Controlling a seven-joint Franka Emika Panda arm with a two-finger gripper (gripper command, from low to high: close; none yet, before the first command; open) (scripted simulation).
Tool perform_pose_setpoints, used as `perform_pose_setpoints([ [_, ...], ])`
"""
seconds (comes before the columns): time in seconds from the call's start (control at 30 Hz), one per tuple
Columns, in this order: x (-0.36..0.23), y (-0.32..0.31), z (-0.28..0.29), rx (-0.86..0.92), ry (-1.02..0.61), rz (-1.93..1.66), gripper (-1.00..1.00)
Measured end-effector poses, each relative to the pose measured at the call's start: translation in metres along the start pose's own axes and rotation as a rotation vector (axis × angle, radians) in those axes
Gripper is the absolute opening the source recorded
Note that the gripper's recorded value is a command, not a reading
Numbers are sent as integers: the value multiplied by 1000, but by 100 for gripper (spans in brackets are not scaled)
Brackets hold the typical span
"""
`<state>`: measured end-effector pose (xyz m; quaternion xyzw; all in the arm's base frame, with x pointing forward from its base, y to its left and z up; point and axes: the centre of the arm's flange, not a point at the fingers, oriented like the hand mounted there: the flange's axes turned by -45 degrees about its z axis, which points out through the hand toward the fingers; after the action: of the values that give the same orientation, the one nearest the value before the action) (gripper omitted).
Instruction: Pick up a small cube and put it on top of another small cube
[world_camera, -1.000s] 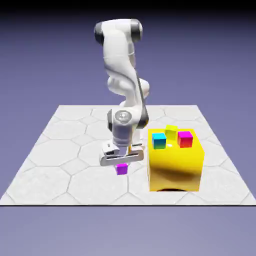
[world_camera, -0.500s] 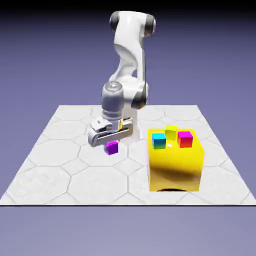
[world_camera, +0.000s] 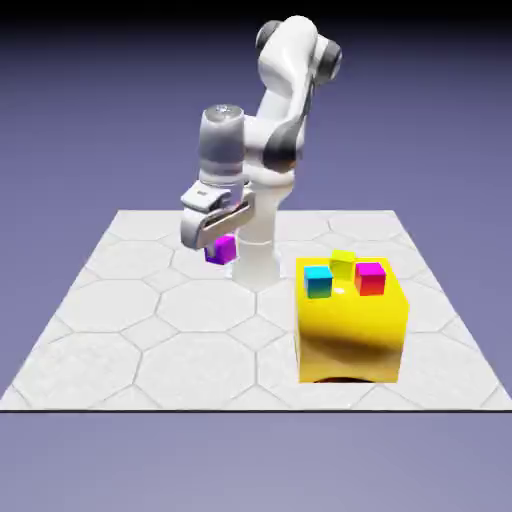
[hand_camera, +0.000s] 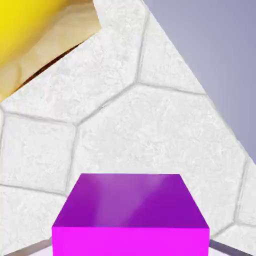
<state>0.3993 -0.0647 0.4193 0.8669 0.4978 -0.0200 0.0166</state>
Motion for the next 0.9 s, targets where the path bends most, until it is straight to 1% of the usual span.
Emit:
perform_pose_setpoints([
  [0.47, 22, -38, -63, -83, 51, -465, -100],
  [0.9, 68, -74, -87, -173, 47, -971, -100],
])
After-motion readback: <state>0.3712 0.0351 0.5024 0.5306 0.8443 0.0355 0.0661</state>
